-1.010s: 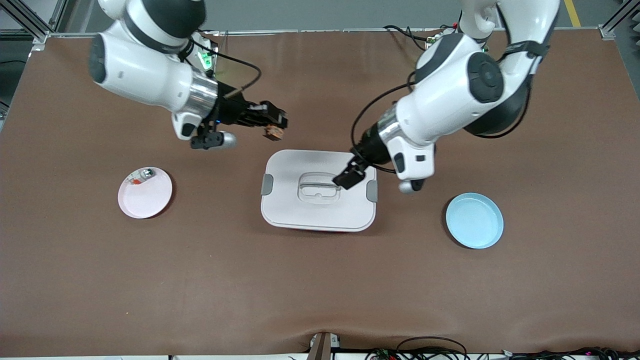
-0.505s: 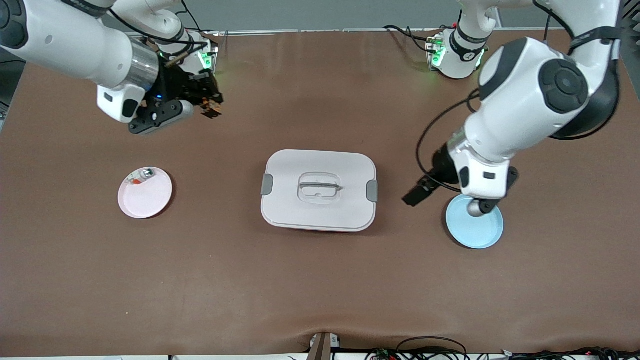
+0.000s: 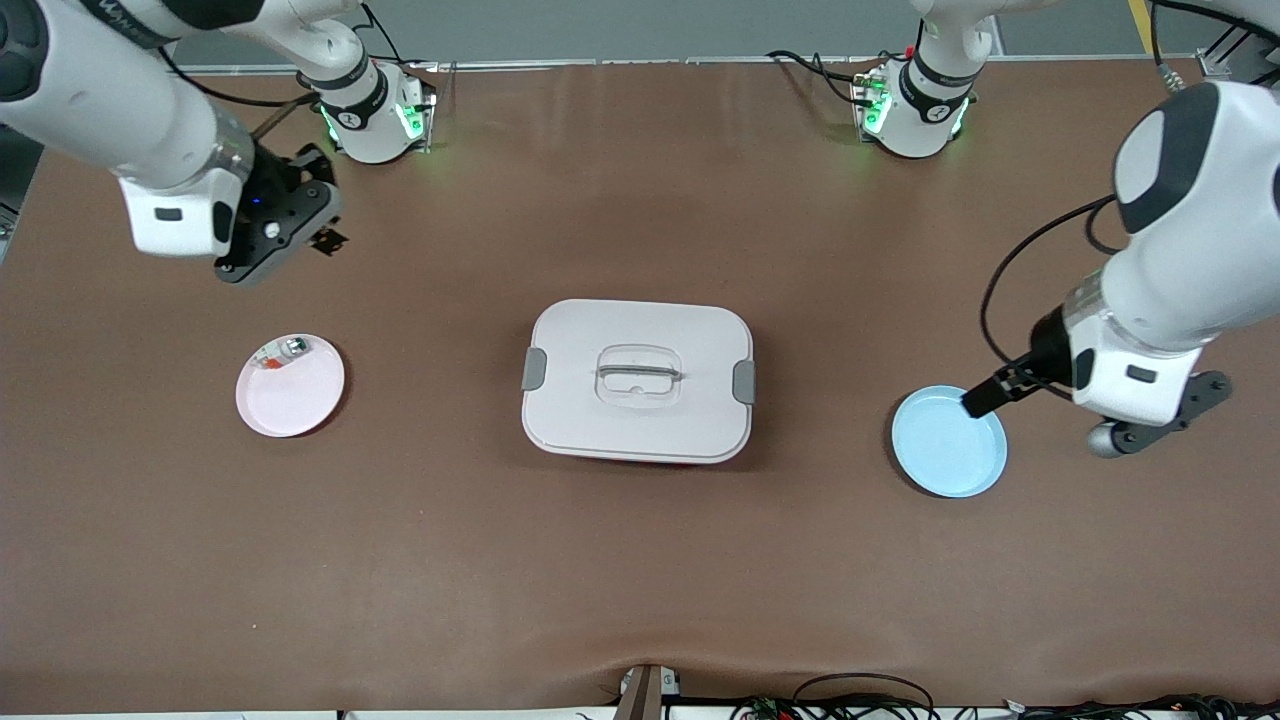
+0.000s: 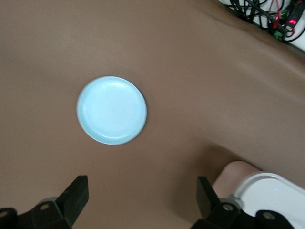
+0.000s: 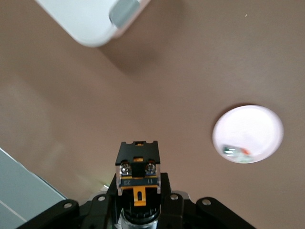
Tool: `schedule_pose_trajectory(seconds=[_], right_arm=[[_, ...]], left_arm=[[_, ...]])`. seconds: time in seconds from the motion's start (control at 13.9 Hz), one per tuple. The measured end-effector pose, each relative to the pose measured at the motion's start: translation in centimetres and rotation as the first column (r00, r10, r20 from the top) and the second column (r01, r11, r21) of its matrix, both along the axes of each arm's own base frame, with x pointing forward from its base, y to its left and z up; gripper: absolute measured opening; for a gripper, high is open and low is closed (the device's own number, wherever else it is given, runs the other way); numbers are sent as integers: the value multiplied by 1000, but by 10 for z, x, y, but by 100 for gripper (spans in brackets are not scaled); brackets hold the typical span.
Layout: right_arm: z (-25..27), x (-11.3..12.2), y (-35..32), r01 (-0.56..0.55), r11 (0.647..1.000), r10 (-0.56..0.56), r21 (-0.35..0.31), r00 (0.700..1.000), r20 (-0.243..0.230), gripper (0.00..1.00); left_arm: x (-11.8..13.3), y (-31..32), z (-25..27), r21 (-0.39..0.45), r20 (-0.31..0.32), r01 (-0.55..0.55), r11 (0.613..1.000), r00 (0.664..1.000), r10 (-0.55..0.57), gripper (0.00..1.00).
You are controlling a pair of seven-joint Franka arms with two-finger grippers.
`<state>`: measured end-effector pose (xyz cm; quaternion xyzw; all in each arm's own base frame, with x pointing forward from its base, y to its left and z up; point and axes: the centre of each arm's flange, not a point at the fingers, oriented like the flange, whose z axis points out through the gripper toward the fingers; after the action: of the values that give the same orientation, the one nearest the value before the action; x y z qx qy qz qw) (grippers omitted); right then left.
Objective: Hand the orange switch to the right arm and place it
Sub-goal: 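Carry the switch with the right gripper over the white plate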
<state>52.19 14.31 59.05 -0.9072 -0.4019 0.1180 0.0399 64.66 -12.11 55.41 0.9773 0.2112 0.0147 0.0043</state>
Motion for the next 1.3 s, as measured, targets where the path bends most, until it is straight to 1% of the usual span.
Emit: schedule_pose_trajectory(seconds=[0.14,0.29,0.43,0.65,0.87,1.01,1.15,1.3], right_arm=[[-10,10,-36,-127,992,127,-7,992,4,34],[-28,20,-61,-242,970,242,-5,970,31,34],[-53,27,-84,-334,942,333,3,940,66,34],[-93,31,-114,-449,893,450,-26,888,94,34],[-132,29,-136,-507,861,508,-40,853,118,34],[-162,24,-154,-534,844,535,-41,834,136,34],[-186,16,-166,-551,834,549,-27,826,123,34],[-205,11,-173,-557,830,556,-30,820,134,34]], left_arm=[[-8,11,14,51,-8,76,996,997,-76,100],[-17,29,30,74,-22,141,987,990,-140,100],[-26,51,44,85,-41,209,974,978,-206,100],[-35,61,56,92,-60,301,949,953,-296,100],[-44,61,67,105,-64,339,935,941,-334,100],[-54,62,72,90,-68,351,932,936,-346,100],[-64,70,75,67,-71,370,927,928,-365,100],[-73,84,78,31,-64,376,926,926,-373,100]])
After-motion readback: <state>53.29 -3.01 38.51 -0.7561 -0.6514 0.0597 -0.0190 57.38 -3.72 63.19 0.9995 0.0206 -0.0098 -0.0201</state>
